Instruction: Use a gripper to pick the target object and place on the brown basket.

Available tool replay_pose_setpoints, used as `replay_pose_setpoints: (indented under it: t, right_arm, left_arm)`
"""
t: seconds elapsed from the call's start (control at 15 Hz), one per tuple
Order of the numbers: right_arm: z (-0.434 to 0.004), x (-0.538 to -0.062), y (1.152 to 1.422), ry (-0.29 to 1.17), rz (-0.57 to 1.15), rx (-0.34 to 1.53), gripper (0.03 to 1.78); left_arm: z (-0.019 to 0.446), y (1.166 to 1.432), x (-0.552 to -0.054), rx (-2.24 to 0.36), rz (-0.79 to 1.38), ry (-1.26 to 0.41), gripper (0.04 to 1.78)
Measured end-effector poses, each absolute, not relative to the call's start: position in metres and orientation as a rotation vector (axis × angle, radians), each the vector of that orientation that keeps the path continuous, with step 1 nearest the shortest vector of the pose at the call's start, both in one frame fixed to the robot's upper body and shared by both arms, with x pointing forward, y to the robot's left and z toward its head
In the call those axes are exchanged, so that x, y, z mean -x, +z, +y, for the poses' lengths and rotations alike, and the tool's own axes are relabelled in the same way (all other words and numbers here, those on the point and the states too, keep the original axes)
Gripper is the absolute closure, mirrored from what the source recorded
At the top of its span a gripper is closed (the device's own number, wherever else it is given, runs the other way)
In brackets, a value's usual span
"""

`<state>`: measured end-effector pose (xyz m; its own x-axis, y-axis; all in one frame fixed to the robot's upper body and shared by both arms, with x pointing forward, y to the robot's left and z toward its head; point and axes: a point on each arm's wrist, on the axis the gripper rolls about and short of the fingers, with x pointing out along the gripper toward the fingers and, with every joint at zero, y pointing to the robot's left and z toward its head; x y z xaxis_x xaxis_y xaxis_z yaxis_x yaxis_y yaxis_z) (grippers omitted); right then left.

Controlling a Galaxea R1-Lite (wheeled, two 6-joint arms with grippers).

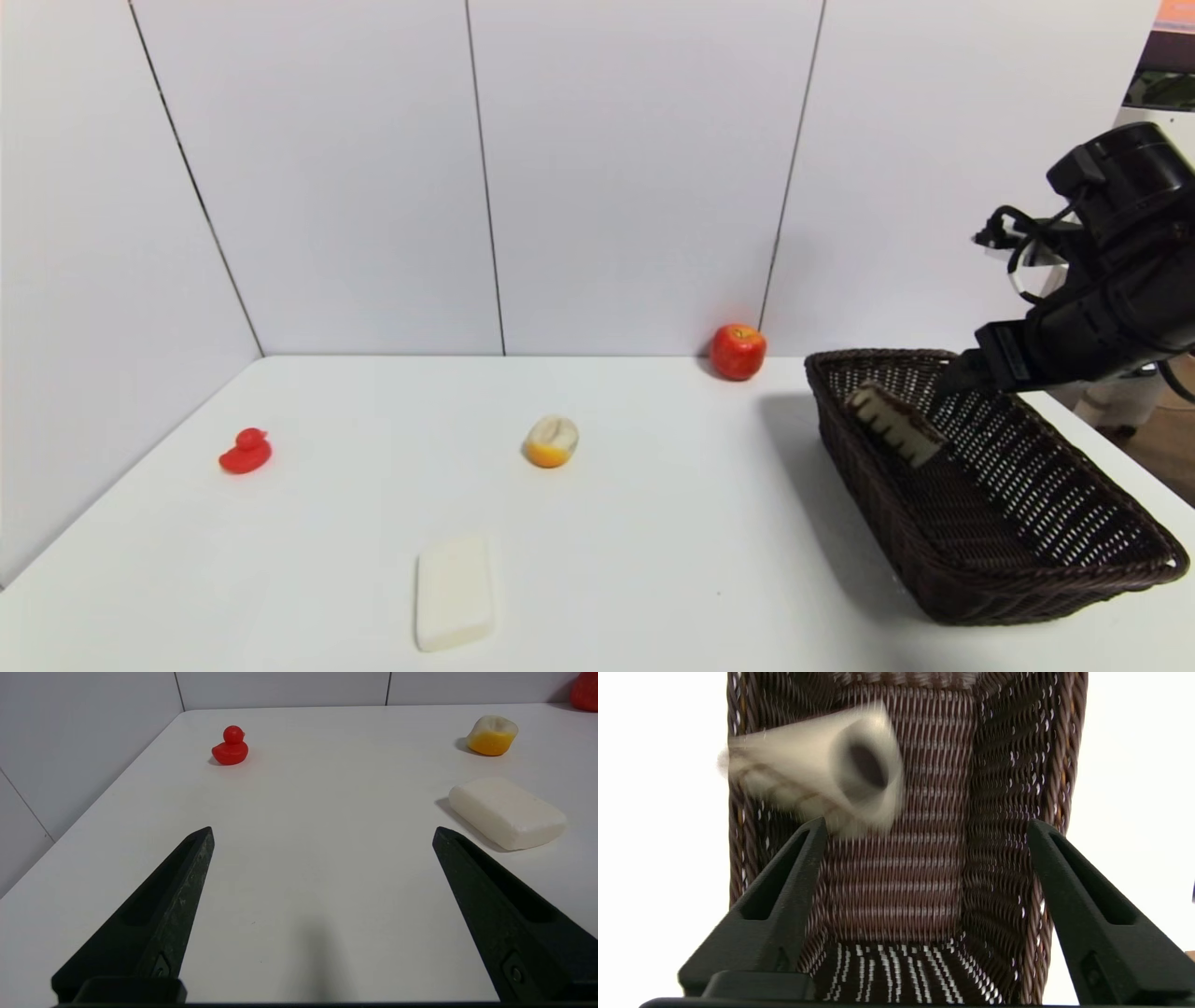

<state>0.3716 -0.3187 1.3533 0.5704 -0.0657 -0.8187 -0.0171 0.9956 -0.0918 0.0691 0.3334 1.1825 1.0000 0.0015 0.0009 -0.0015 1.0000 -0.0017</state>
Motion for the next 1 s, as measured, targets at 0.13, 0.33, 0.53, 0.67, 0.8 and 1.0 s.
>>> replay_pose_setpoints:
  t: [0.13,0.33,0.53,0.67,0.8,1.0]
  right_arm:
    - [-0.32,-0.361,1.357,-0.031,0.954,0.092,0.26]
    - [-0.322,-0.334,1.365,-0.028,0.92,0.094,0.21]
    - [-0.325,-0.289,1.356,-0.025,0.877,0.095,0.18]
    - [-0.327,-0.253,1.339,-0.025,0.814,0.091,0.16]
    - [-0.33,-0.214,1.32,-0.029,0.704,0.082,0.14]
    - [-0.334,-0.163,1.292,-0.033,0.501,0.063,0.13]
  left_arm:
    - [0.333,1.182,-0.069,0.002,-0.001,0.001,0.13]
    - [0.333,1.182,-0.069,0.001,-0.001,0.001,0.13]
    - [0.333,1.182,-0.069,0.001,-0.001,0.001,0.13]
    - [0.333,1.182,-0.069,0.001,-0.001,0.001,0.13]
    - [0.333,1.182,-0.069,0.001,-0.001,0.001,0.13]
    - [0.333,1.182,-0.069,0.001,-0.001,0.001,0.13]
